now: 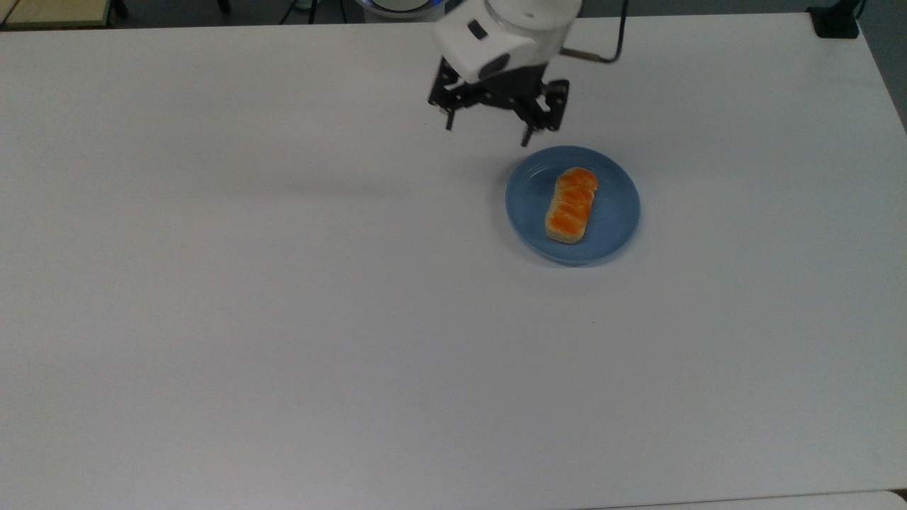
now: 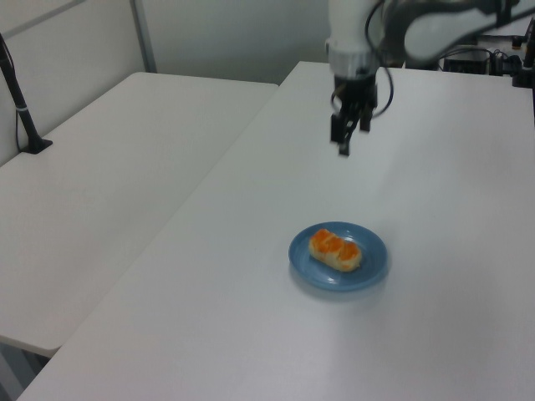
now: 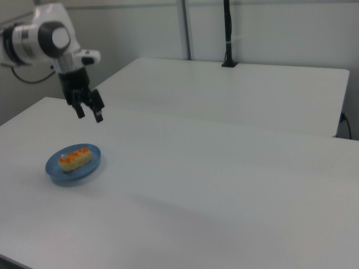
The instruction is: Put the bread on a plate
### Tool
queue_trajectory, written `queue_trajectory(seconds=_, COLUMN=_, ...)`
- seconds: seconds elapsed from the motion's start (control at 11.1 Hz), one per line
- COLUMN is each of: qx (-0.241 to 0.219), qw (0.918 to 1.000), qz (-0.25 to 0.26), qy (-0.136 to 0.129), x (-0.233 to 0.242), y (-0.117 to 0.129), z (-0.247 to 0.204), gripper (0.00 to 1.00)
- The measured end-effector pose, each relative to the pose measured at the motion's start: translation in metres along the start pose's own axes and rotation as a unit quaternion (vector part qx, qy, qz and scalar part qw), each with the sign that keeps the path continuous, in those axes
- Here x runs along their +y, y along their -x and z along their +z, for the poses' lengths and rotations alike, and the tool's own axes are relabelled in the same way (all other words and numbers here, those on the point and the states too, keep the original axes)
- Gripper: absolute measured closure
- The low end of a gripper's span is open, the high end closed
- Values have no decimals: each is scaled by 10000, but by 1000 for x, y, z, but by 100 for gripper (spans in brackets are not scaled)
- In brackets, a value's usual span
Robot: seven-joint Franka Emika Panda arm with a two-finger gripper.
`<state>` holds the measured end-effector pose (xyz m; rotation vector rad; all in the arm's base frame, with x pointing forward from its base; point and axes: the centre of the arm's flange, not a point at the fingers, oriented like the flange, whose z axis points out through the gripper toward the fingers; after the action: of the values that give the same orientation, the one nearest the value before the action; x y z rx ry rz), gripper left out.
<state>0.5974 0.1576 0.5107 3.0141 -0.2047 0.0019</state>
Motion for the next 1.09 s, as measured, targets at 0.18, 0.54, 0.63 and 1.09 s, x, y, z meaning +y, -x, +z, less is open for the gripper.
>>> queue_trajectory(seconds=0.18, qx=-245, qw=9988, qz=-431, qy=57, x=75, y=5, z=-52, gripper=0)
queue_trajectory(seconds=0.54, qx=-39, qw=9971, qz=-756, qy=-46, x=213, y=21, z=-114, gripper=0)
queue_trajectory(seconds=0.63, qx=35, qw=9985, qz=-455, qy=-318, x=245, y=25, z=-121, gripper=0)
queue_trajectory(seconds=1.09, qx=577, qw=9949, qz=109, qy=-825, x=283, y=17, z=-134, gripper=0)
